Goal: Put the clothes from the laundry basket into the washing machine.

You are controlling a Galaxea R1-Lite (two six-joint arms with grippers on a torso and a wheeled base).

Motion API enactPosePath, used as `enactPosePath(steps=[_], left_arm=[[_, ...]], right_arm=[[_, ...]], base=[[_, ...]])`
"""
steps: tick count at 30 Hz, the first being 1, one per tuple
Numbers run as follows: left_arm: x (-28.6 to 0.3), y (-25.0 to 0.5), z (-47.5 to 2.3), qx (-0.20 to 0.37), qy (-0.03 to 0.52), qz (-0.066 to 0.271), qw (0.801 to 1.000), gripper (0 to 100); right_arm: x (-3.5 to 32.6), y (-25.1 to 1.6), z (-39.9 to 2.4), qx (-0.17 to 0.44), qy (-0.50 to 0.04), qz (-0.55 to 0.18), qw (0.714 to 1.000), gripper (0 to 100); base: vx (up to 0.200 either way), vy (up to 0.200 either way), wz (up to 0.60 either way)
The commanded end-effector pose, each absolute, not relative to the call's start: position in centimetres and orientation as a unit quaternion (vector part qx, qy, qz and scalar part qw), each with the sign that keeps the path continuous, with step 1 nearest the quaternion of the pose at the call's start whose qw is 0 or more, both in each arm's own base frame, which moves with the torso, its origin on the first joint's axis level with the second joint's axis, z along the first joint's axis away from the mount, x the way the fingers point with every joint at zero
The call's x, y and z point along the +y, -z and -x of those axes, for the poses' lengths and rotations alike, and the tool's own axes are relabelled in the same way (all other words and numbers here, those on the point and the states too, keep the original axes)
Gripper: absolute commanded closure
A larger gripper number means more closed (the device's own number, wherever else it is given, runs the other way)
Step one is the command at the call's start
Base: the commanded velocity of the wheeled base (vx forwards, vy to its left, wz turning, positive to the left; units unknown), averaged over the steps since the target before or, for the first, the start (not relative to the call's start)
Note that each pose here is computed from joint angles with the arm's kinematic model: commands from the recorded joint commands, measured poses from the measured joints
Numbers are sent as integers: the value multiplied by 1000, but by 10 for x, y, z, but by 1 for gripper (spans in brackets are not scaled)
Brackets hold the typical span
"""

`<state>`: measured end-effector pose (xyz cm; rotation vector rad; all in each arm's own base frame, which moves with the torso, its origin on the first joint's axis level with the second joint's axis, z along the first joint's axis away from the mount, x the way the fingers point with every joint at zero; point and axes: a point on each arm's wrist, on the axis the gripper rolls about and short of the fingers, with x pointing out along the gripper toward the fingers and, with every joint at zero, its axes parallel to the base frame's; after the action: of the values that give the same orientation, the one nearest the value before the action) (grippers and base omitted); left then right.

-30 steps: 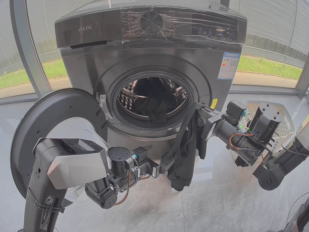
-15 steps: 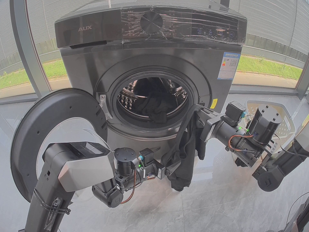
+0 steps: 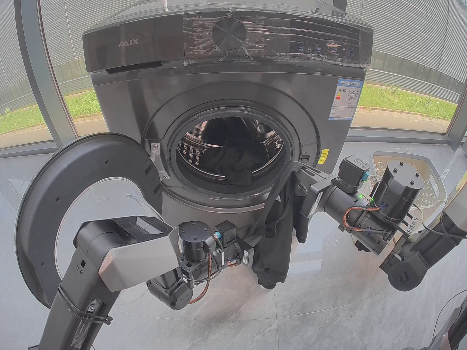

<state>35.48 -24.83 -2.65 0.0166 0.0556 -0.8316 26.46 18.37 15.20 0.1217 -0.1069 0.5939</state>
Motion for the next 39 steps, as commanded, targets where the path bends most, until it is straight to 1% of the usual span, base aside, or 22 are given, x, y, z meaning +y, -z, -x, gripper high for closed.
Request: enactPosePath(steps=[1,7,10,12,13,14,15,18,21,22,24,28,32,39], left_arm=[[-249,27,-355,23,404,-7,915,100],[-247,14,-355,5,402,-3,916,100],[-243,-6,-351,-8,400,-1,917,100],[-235,-25,-348,-20,393,0,919,100],[-235,-25,-348,-20,393,0,919,100],[-225,-45,-340,-29,386,1,922,100],[-222,-52,-337,-33,382,1,923,100],[-204,-87,-321,-53,356,9,933,100],[-189,-112,-303,-66,322,19,944,100],[-186,-116,-300,-68,319,21,945,100],[-172,-133,-279,-73,316,30,946,100],[-158,-140,-254,-60,317,48,945,100],[-149,-143,-252,-49,307,90,946,100],[-148,-156,-255,-76,304,97,945,100]], right_arm=[[184,-151,-265,-52,-292,-59,953,100],[183,-150,-264,-49,-291,-59,954,100],[179,-149,-266,-47,-285,-57,956,100],[178,-149,-267,-47,-284,-57,956,100],[178,-149,-267,-47,-284,-57,956,100],[174,-149,-269,-48,-278,-56,958,100],[173,-149,-269,-47,-276,-57,958,100],[170,-151,-270,-49,-271,-56,960,100],[170,-152,-270,-52,-271,-57,959,100],[170,-152,-270,-52,-271,-57,959,100],[169,-152,-270,-52,-271,-57,959,100],[169,-152,-270,-52,-273,-57,959,100],[169,-155,-262,-51,-281,-64,956,100],[168,-157,-262,-54,-279,-68,956,100]], base=[[0,0,0],[0,0,0],[0,0,0],[0,0,0],[0,0,0],[0,0,0],[0,0,0],[0,0,0],[0,0,0],[0,0,0],[0,0,0],[0,0,0],[0,0,0],[0,0,0]])
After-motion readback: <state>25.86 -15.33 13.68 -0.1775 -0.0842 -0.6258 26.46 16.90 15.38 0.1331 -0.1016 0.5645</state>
